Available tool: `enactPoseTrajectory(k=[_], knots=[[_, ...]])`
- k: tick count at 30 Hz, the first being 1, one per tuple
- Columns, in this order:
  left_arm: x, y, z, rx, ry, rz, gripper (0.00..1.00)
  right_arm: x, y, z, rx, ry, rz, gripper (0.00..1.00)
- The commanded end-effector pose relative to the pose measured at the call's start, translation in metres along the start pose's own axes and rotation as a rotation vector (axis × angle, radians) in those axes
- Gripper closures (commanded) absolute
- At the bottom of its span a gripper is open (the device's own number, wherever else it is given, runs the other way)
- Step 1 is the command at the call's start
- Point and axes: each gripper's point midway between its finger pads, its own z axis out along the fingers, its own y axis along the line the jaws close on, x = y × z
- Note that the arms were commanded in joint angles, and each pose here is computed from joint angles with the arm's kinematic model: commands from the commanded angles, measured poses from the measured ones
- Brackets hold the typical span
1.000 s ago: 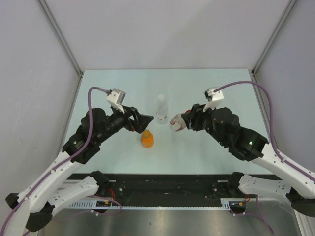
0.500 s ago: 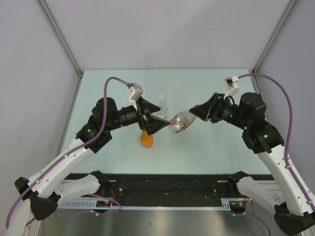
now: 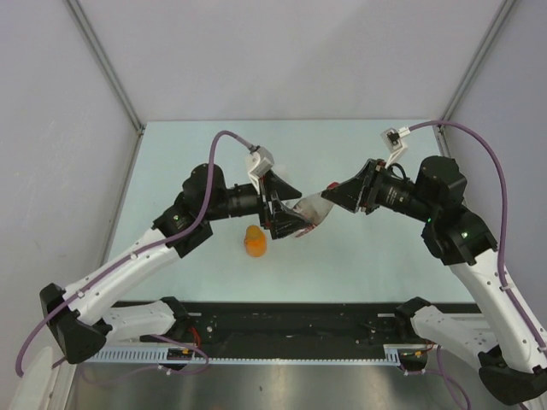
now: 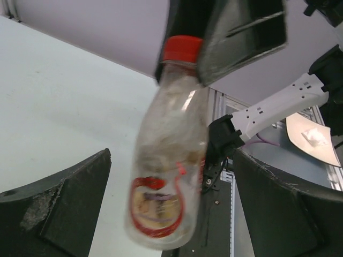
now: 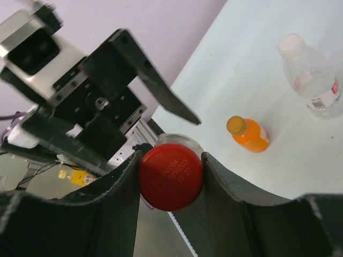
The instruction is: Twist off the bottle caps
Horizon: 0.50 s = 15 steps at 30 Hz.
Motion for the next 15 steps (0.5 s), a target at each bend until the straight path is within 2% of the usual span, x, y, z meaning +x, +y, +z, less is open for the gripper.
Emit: enactPoseTrajectory(k=[1, 2, 7, 12, 13, 15], knots=[[-0.014, -0.013, 0.005, -0.052, -0.072, 0.151, 0.00, -0.013, 0.004, 0.004, 0.030, -0.047, 0.016, 1.00], [-0.017, -0.003, 0.004, -0.118, -0.090, 0.168, 0.00, -0.013, 0.003, 0.006, 0.037, -0.048, 0.034, 1.00], [-0.017, 0.006, 0.001, -0.206, -0.126, 0.195, 0.00, -0.015, -0.010, 0.010, 0.129, -0.074, 0.120, 1.00], [-0.009, 0.020, -0.001, -0.345, -0.116, 0.277, 0.00, -0.018, -0.010, 0.011, 0.150, -0.102, 0.205, 1.00], [-0.009, 0.031, -0.003, -0.414, -0.116, 0.283, 0.00, -0.017, -0.005, 0.011, 0.138, -0.099, 0.207, 1.00], [-0.005, 0.035, -0.001, -0.436, -0.096, 0.296, 0.00, -0.018, -0.004, 0.012, 0.145, -0.107, 0.213, 1.00]])
